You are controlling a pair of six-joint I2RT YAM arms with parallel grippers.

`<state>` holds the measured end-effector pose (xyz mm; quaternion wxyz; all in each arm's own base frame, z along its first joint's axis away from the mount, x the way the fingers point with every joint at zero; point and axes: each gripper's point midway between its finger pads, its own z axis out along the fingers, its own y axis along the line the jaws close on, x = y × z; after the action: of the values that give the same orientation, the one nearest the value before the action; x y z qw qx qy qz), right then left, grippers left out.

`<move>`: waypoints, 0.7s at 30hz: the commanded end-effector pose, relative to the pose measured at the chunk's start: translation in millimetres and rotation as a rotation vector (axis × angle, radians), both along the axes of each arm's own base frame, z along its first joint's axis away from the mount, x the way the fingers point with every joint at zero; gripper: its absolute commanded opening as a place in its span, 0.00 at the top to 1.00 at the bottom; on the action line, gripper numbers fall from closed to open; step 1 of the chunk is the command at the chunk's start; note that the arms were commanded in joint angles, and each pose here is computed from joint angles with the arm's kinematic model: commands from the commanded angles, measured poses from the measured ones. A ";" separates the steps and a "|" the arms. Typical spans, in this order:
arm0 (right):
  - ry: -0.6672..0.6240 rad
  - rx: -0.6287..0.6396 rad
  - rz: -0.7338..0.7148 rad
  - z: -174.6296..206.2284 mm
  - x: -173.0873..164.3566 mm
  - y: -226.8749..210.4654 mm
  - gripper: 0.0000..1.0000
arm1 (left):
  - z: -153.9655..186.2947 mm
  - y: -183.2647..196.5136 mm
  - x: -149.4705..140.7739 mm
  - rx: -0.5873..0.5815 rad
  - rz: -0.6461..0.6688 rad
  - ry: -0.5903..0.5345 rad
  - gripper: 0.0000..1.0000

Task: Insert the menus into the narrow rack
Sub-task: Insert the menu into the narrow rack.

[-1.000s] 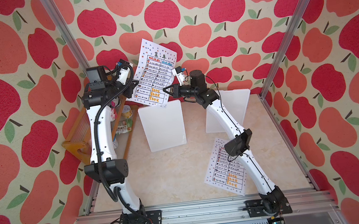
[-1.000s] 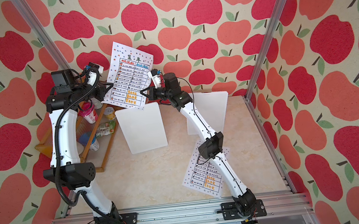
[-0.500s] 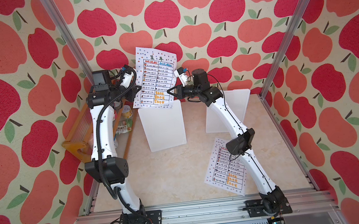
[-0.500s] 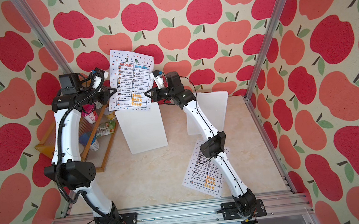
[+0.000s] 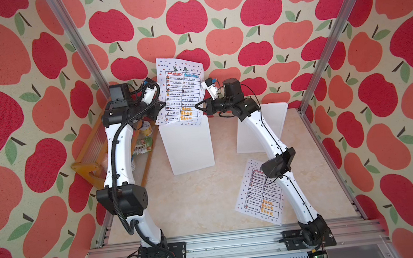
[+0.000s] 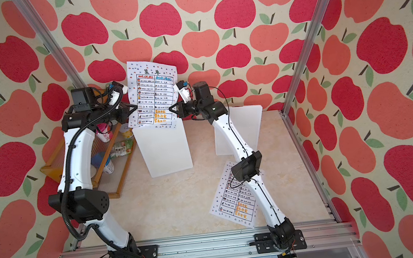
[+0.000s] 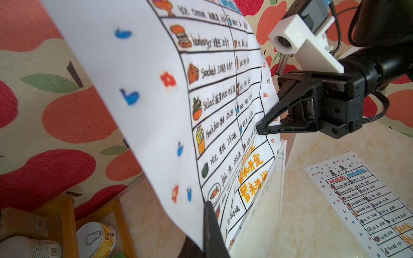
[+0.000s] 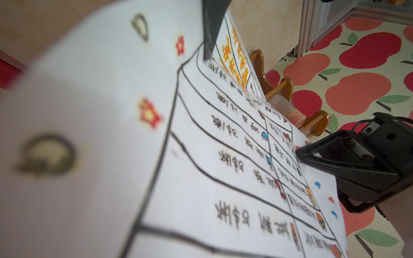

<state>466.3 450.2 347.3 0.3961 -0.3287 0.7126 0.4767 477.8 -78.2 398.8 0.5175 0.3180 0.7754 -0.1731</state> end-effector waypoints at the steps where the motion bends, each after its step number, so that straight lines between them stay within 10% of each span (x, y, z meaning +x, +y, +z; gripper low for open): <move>1: -0.063 -0.010 -0.036 26.4 2.8 -26.3 1.00 | 5.4 4.2 -4.6 0.020 0.003 -0.029 0.96; 21: -0.183 -0.094 -0.018 28.5 -2.2 -40.0 1.00 | -14.1 5.6 -8.0 0.041 0.010 0.009 0.92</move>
<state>469.8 426.8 348.3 0.4204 -0.3719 0.7088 0.4273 476.9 -78.4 374.4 0.4948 0.3184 0.7890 -0.1767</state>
